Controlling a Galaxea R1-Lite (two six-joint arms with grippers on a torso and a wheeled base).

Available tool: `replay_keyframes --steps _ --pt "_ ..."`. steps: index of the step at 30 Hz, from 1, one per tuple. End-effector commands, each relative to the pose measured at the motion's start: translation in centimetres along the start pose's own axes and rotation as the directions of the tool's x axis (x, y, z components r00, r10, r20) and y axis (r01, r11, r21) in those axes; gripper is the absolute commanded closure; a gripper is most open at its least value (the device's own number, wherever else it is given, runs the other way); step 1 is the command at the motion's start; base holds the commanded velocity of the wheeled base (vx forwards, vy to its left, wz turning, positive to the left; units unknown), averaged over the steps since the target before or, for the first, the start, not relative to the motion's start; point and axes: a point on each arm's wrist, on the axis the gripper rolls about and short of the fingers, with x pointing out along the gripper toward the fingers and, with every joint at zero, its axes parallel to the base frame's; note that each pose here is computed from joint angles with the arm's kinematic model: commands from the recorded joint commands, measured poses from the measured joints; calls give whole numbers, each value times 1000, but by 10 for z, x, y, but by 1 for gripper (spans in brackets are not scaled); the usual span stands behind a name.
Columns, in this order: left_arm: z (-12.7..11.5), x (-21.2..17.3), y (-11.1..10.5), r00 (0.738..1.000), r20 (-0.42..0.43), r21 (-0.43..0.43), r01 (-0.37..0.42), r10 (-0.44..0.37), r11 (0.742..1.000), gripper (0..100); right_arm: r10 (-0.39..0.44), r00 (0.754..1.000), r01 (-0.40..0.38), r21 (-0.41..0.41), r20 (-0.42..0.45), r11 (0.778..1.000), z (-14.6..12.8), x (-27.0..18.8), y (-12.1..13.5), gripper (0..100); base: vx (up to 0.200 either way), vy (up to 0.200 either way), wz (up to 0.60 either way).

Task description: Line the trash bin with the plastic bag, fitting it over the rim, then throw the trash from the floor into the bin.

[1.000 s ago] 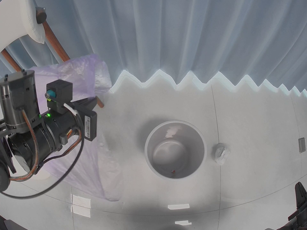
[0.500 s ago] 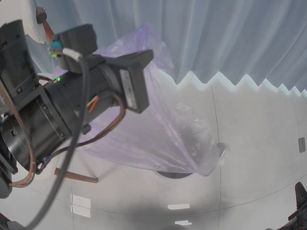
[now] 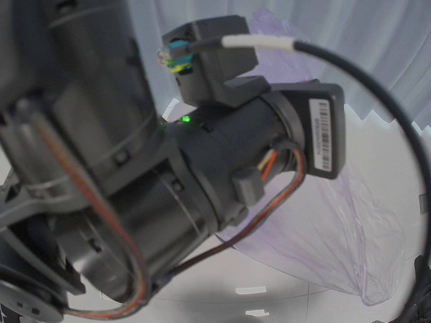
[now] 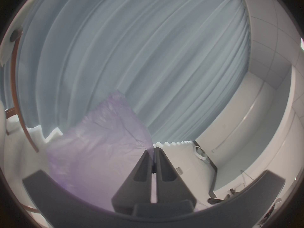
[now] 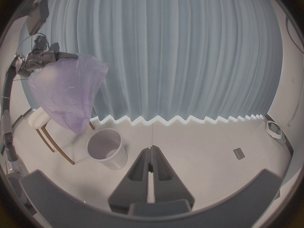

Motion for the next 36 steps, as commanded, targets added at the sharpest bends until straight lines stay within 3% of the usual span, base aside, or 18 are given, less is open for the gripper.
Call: replay_keyframes --steps 1,4,8,13,15,19,22,27,36 --pt "-16 20 46 986 -49 7 -159 159 987 100 -4 1000 4 2 -2 1000 -5 0 0 100 0 0 0" --pt "-28 19 79 963 -95 34 -252 254 967 100 -4 1000 4 2 -3 1000 -5 0 0 100 0 0 0" --pt "-41 22 106 945 -136 -7 -301 298 954 100 -5 1000 5 2 -2 1000 -5 0 0 100 0 0 0" --pt "-54 28 112 934 -175 -117 -334 312 935 100 -5 1000 5 2 -2 1000 -5 0 0 100 0 0 0" --pt "-54 28 112 934 -175 -120 -335 312 935 100 -5 1000 5 2 -2 1000 -5 0 0 100 0 0 0" --pt "-68 17 94 935 -227 -129 -307 273 943 100 -5 1000 5 2 -2 1000 -5 0 0 100 0 0 0" --pt "-66 -10 72 943 -247 -129 -262 225 956 100 -7 1000 7 2 -2 1000 -5 0 0 100 0 0 0" --pt "-75 -55 43 934 -333 -116 -175 128 978 100 -7 1000 7 2 -2 1000 -5 0 0 100 0 0 0" --pt "-91 -68 24 918 -393 -145 -114 48 983 100 -7 1000 7 2 -2 1000 -5 0 0 100 0 0 0"
